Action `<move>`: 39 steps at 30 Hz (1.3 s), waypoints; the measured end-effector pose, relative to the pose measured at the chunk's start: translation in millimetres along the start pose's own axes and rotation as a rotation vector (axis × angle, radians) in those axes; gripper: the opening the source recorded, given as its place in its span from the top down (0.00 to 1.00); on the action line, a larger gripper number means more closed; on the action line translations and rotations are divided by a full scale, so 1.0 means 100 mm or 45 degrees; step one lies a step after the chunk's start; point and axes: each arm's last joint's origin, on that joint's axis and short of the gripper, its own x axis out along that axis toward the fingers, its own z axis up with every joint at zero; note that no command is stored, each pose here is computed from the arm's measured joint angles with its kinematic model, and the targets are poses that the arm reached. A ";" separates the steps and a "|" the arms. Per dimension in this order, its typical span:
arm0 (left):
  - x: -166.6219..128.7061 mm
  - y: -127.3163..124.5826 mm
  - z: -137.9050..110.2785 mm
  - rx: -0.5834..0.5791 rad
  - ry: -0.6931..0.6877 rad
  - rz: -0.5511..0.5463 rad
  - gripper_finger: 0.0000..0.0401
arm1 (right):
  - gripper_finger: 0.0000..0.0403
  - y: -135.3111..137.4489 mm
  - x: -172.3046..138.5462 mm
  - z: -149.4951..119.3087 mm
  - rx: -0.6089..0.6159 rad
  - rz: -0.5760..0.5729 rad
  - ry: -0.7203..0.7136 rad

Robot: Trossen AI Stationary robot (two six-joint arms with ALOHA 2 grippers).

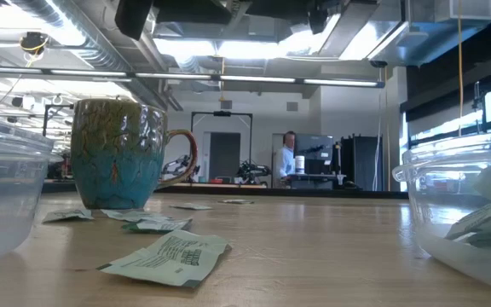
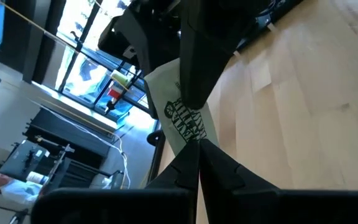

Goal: Pick and place items into bin
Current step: Put the white stevia packet into the right transparent bin

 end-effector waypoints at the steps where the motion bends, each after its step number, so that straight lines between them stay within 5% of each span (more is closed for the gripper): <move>1: 0.00 0.00 0.00 0.000 0.000 0.000 0.99 | 0.70 0.00 0.00 0.00 -0.001 0.000 0.000; 12: 0.00 0.00 0.00 -0.007 0.001 0.000 0.98 | 0.98 0.00 0.00 -0.01 -0.019 0.001 0.012; 25: -0.09 0.01 -0.01 -0.301 0.009 -0.039 0.77 | 0.99 0.04 -0.16 0.00 -0.011 0.051 0.107; 33: -0.22 -0.12 -0.04 -0.419 0.001 -0.357 0.79 | 0.98 0.21 -0.41 -0.23 0.295 0.620 0.632; 39: -0.24 -0.18 -0.08 -0.531 0.043 -0.599 0.80 | 0.98 0.42 -0.57 -0.43 0.425 0.640 0.921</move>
